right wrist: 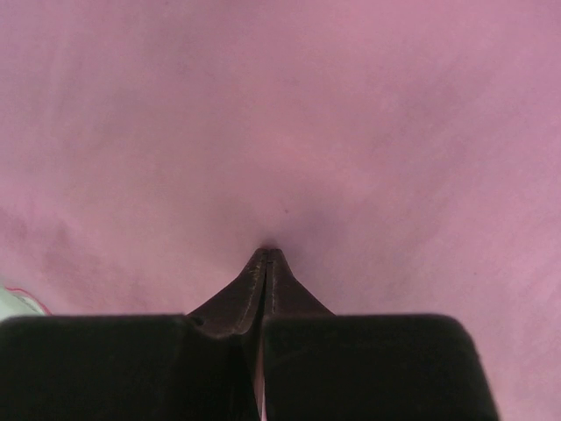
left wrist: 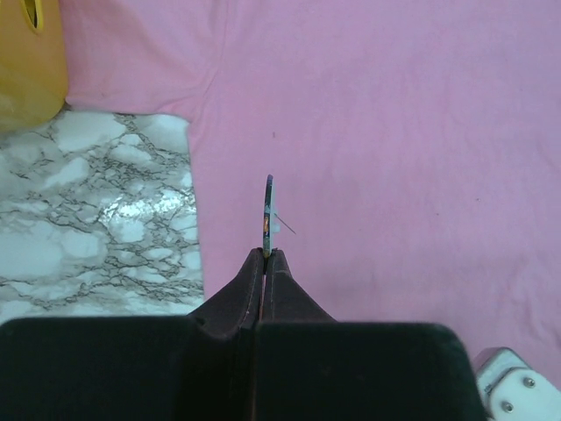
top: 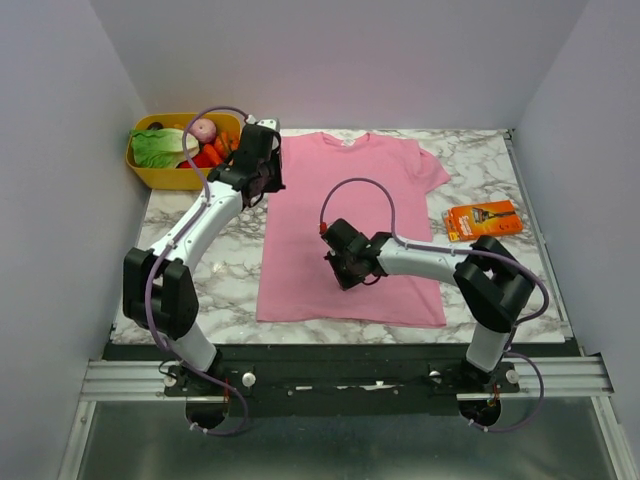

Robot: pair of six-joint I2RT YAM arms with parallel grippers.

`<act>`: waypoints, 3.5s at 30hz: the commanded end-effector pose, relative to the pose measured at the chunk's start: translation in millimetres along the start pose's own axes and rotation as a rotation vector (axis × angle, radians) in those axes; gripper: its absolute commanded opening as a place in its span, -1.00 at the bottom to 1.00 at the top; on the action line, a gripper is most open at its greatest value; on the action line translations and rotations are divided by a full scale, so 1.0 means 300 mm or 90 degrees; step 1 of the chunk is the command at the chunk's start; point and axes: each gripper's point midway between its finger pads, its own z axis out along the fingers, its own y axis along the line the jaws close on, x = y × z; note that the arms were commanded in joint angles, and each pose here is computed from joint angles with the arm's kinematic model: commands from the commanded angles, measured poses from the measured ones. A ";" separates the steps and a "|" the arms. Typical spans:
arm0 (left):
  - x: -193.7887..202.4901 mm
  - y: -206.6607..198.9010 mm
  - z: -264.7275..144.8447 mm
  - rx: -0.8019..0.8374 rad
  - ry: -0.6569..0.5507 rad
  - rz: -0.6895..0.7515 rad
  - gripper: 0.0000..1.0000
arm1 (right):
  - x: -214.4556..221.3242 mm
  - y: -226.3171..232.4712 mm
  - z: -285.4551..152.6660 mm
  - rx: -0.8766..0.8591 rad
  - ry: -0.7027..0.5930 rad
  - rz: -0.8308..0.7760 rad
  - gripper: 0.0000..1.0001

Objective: Pin the brooch onto the clothing

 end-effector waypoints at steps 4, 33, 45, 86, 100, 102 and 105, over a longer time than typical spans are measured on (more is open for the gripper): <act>-0.054 -0.024 -0.055 0.043 -0.042 -0.037 -1.00 | 0.149 0.003 0.022 0.057 0.091 -0.016 -0.89; -0.029 0.033 -0.029 0.018 -0.021 -0.056 -1.00 | 0.457 0.027 -0.043 0.046 0.227 -0.055 -0.99; 0.008 0.033 0.034 0.016 0.017 -0.048 -1.00 | 0.513 0.063 -0.060 0.033 0.244 -0.065 -0.99; 0.096 -0.065 0.308 -0.267 0.135 0.233 -1.00 | -0.176 -0.329 -0.434 -0.116 -0.247 0.221 -0.96; 0.149 -0.053 0.427 -0.405 0.131 0.406 -1.00 | -0.137 -0.439 -0.394 -0.139 -0.237 0.283 -0.96; 0.135 -0.071 0.430 -0.415 0.119 0.419 -1.00 | -0.134 -0.444 -0.390 -0.142 -0.236 0.289 -0.96; 0.133 -0.080 0.447 -0.433 0.110 0.452 -1.00 | -0.136 -0.445 -0.394 -0.150 -0.238 0.294 -0.96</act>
